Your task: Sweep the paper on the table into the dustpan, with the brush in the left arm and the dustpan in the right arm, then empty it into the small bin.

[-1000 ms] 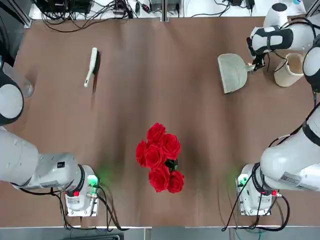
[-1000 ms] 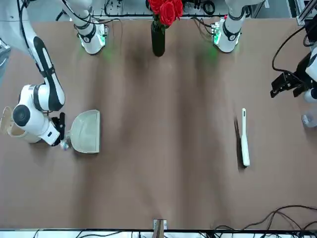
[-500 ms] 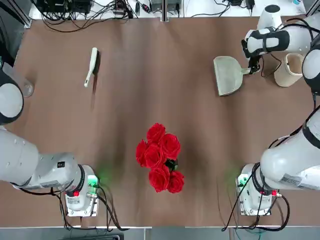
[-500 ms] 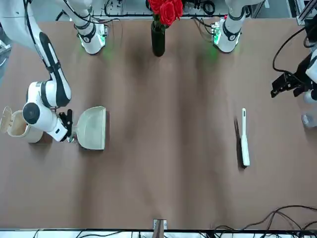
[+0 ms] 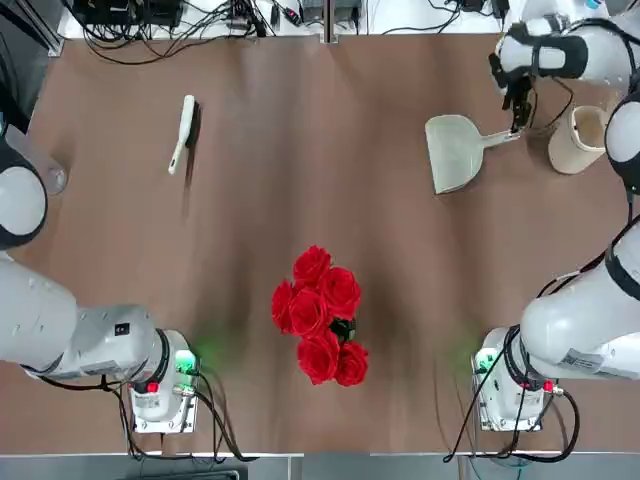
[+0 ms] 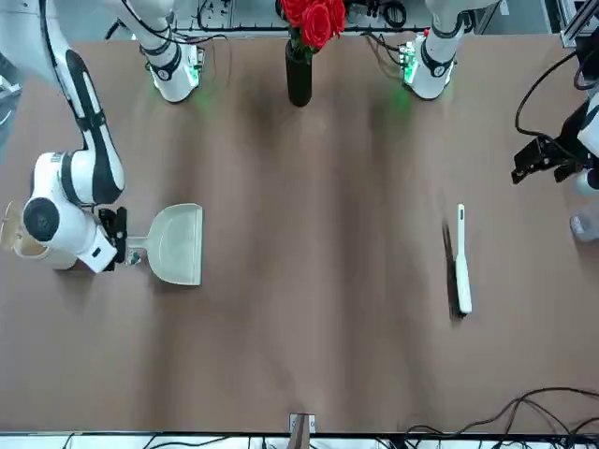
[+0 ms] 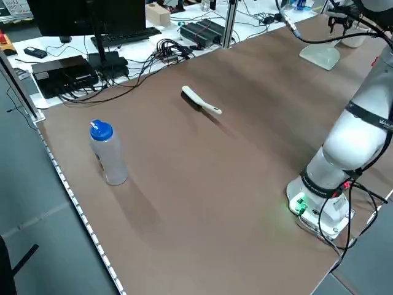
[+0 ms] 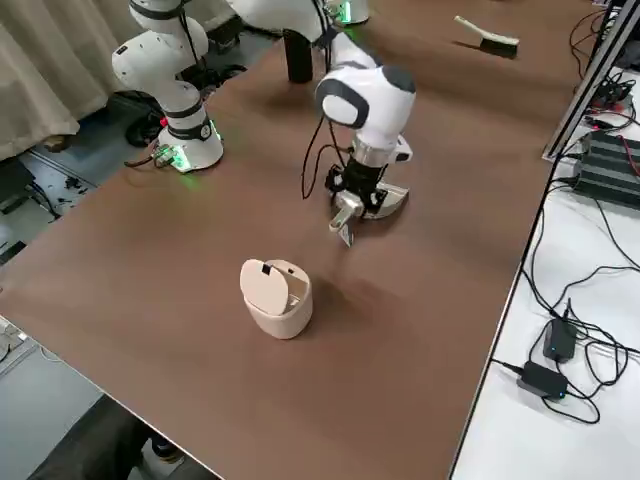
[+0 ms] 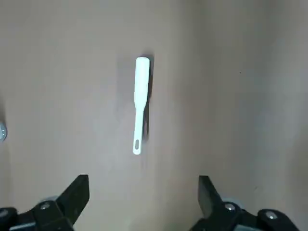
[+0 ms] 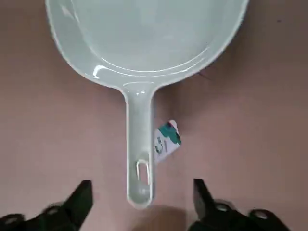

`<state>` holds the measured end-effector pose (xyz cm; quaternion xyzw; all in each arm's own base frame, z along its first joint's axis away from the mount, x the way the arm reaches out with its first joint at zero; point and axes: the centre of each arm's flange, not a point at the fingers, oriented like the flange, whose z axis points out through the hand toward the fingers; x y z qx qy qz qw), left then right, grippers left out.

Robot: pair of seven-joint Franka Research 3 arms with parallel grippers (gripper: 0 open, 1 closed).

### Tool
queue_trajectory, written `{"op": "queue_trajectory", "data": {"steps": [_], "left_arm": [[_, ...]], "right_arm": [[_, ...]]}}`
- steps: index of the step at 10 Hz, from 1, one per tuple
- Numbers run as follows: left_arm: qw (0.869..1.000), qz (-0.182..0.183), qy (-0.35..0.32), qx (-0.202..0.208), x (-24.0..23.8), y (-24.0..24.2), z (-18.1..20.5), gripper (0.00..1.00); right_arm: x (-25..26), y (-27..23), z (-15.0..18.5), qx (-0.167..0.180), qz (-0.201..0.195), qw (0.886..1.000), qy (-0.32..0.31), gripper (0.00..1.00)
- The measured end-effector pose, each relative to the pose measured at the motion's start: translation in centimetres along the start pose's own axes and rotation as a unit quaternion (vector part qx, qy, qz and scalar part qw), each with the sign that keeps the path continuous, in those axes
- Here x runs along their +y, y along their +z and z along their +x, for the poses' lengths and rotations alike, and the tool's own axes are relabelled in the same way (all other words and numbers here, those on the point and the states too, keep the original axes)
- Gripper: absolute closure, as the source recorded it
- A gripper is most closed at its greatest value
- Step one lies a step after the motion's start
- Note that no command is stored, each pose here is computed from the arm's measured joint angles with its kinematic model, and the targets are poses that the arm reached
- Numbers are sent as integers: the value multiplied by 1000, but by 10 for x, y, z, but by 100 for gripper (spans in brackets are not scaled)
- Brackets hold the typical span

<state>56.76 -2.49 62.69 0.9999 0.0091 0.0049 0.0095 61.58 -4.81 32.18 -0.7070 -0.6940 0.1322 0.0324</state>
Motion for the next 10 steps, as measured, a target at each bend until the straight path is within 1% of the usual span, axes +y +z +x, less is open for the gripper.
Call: {"op": "queue_trajectory", "data": {"steps": [1, 2, 3, 5, 6, 7, 8, 9, 10], "left_arm": [[1000, 0, 0, -1, 0, 0, 0, 0], [1000, 0, 0, -2, 0, 1, 0, 0], [1000, 0, 0, -2, 0, 1, 0, 0], [1000, 0, 0, -3, 0, 2, 0, 0], [1000, 0, 0, -4, 0, 3, 0, 0], [1000, 1, 0, -4, -1, 3, 0, 0], [1000, 4, 0, -4, -1, 3, 0, 0], [1000, 7, 0, -4, -2, 3, 0, 0], [1000, 9, 0, -3, -2, 3, 0, 0]], "right_arm": [[0, -52, -7, 32, 13, 999, 30, 0], [-4, -106, -13, 57, 10, 996, 71, 0], [-10, -144, -18, 68, 4, 991, 117, 0], [-15, -174, -19, 71, 0, 979, 190, 0], [-15, -178, -19, 71, 0, 969, 235, 0], [-15, -180, -21, 71, 4, 955, 288, 0], [-17, -182, -23, 69, 12, 936, 345, 0], [-19, -186, -23, 67, 19, 911, 408, 0], [-19, -191, -23, 67, 21, 881, 468, 0]]}}
